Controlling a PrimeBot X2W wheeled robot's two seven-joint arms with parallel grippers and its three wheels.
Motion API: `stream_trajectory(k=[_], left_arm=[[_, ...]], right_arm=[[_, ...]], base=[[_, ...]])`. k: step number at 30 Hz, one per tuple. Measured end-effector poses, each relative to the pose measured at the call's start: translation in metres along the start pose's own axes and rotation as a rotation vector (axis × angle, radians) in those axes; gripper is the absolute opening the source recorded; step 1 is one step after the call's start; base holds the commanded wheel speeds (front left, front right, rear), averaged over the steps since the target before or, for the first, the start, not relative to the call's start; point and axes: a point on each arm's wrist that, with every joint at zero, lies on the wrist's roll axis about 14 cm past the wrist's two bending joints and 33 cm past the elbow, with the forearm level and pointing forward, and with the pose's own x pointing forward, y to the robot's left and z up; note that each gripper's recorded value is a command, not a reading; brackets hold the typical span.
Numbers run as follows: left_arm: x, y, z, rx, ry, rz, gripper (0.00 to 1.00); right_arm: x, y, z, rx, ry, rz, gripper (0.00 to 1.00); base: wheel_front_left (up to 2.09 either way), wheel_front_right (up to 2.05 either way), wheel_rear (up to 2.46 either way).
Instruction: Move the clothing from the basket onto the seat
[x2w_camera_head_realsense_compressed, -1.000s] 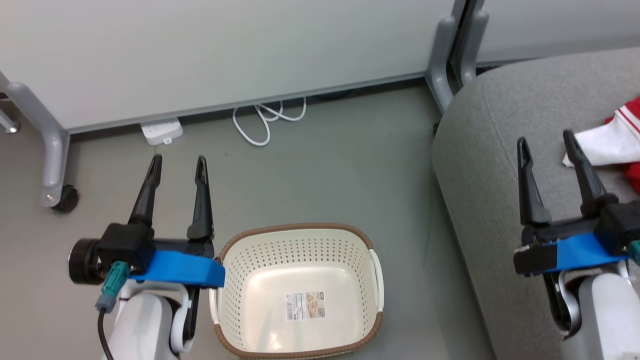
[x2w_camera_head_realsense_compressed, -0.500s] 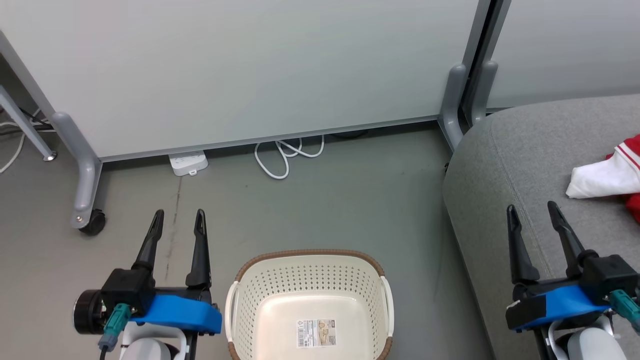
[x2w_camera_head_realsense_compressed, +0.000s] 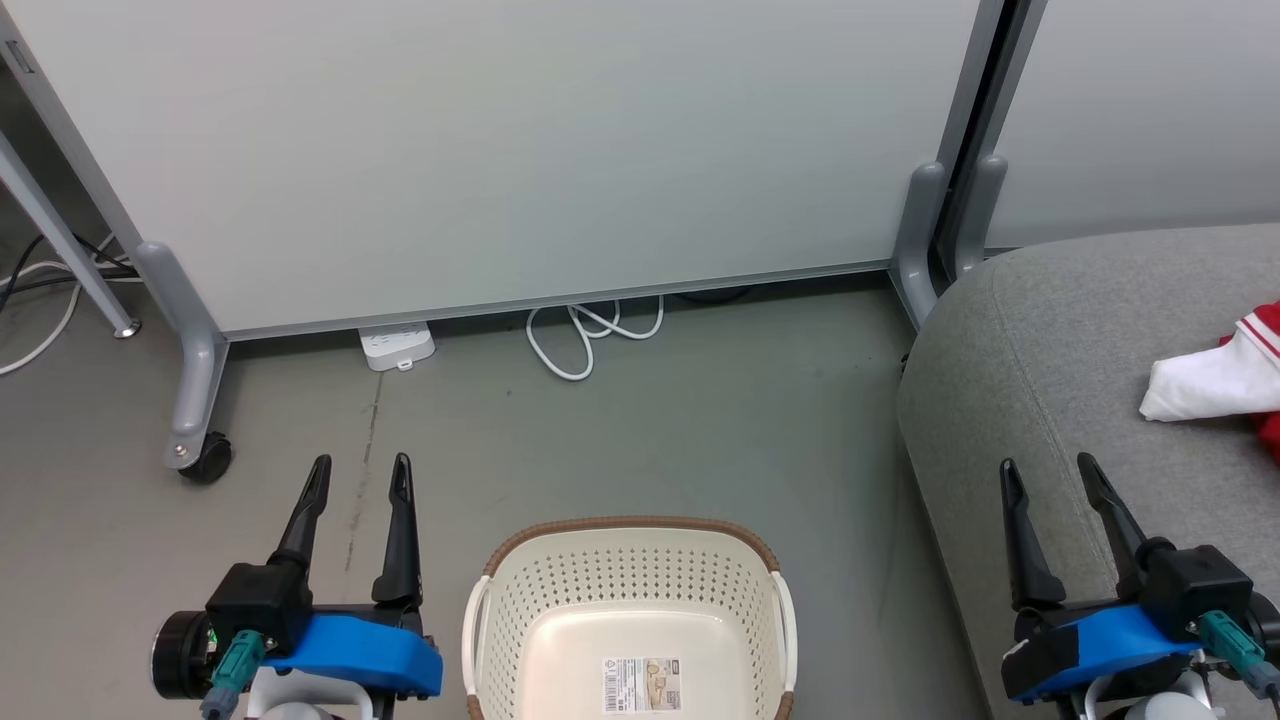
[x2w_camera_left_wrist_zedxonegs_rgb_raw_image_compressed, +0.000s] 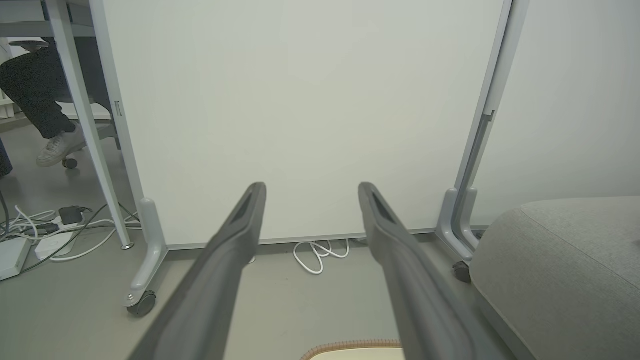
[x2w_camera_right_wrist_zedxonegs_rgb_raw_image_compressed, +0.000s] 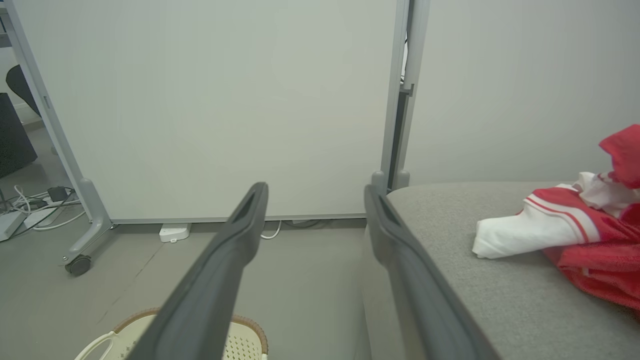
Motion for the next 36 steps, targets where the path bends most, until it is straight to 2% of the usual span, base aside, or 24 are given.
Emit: stream_trajectory(k=[20, 21, 27, 36], left_arm=[[-0.006, 0.003, -0.005, -0.005, 0.016, 0.014, 1.0], [-0.007, 0.004, -0.006, -0.006, 0.019, 0.015, 0.0], [-0.025, 0.008, -0.038, -0.024, 0.126, 0.039, 0.0], [-0.027, 0.016, -0.043, -0.186, 0.151, 0.097, 0.0]], right_arm=[[0.0, 0.013, -0.007, 0.021, 0.023, 0.034, 1.0], [-0.001, 0.013, -0.009, 0.021, 0.027, 0.034, 0.0], [-0.013, 0.012, -0.035, 0.035, 0.115, 0.024, 0.0], [-0.015, 0.003, -0.04, 0.206, 0.142, -0.04, 0.0]], base=[[0.0, 0.0, 0.0], [0.0, 0.0, 0.0], [0.0, 0.0, 0.0], [0.0, 0.0, 0.0]])
